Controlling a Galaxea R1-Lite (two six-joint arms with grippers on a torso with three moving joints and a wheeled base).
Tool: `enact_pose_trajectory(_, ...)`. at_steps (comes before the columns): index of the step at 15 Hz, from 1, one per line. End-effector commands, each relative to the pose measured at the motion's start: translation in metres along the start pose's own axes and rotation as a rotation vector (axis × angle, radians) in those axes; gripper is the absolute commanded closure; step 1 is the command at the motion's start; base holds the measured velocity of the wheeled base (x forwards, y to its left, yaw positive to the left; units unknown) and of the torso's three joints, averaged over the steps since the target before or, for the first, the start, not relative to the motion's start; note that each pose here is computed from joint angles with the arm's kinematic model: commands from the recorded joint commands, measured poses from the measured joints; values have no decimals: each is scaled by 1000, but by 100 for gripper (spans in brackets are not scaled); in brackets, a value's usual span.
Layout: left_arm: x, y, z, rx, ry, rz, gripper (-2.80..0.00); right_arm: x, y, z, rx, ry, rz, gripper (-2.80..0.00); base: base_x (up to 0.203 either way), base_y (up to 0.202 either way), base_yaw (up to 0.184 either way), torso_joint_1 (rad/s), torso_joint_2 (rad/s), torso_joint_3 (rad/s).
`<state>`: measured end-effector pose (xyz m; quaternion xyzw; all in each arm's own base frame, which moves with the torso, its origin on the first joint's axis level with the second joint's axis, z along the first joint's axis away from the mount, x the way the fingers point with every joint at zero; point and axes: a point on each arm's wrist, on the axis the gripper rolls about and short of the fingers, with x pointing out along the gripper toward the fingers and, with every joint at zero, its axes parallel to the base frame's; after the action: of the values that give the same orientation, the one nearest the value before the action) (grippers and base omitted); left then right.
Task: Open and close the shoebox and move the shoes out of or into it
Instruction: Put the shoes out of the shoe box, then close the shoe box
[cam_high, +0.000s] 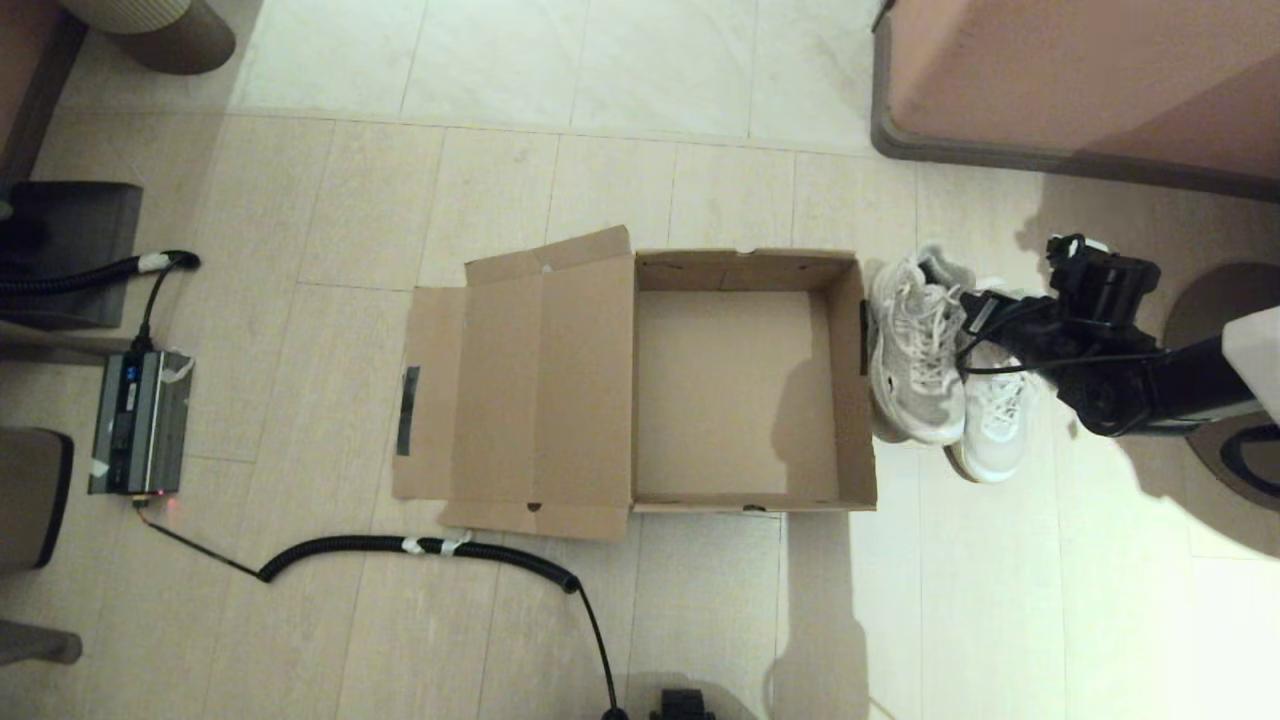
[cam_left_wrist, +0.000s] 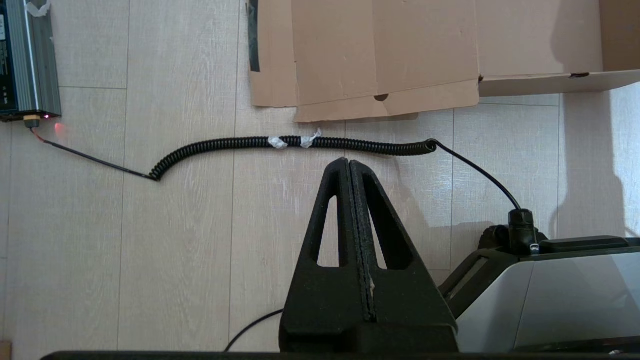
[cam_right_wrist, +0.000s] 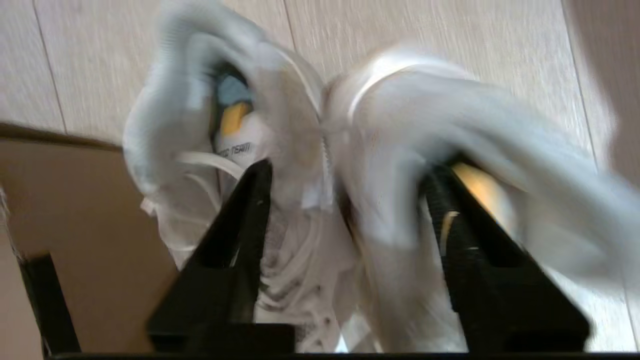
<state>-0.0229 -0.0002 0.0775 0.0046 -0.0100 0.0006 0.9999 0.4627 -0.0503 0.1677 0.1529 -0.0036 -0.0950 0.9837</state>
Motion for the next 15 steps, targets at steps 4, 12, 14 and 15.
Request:
enact_pose_trajectory(4, 1, 0, -2, 0, 8, 0, 0, 0, 6, 5, -2, -16, -23, -280, 0, 0, 0, 0, 0, 0)
enact_pose_trajectory(12, 1, 0, -2, 0, 7, 0, 0, -104, 33, 97, 9, -95, 25, -280, 0, 0, 0, 0, 0, 0)
enact_pose_trajectory(14, 1, 0, -2, 0, 8, 0, 0, -157, 46, 118, 5, -114, 73, 0, 0, 0, 0, 0, 0, 0)
enact_pose_trajectory(15, 1, 0, -2, 0, 7, 0, 0, -189, 51, 125, 0, -116, 100, 0, 0, 0, 0, 0, 0, 0)
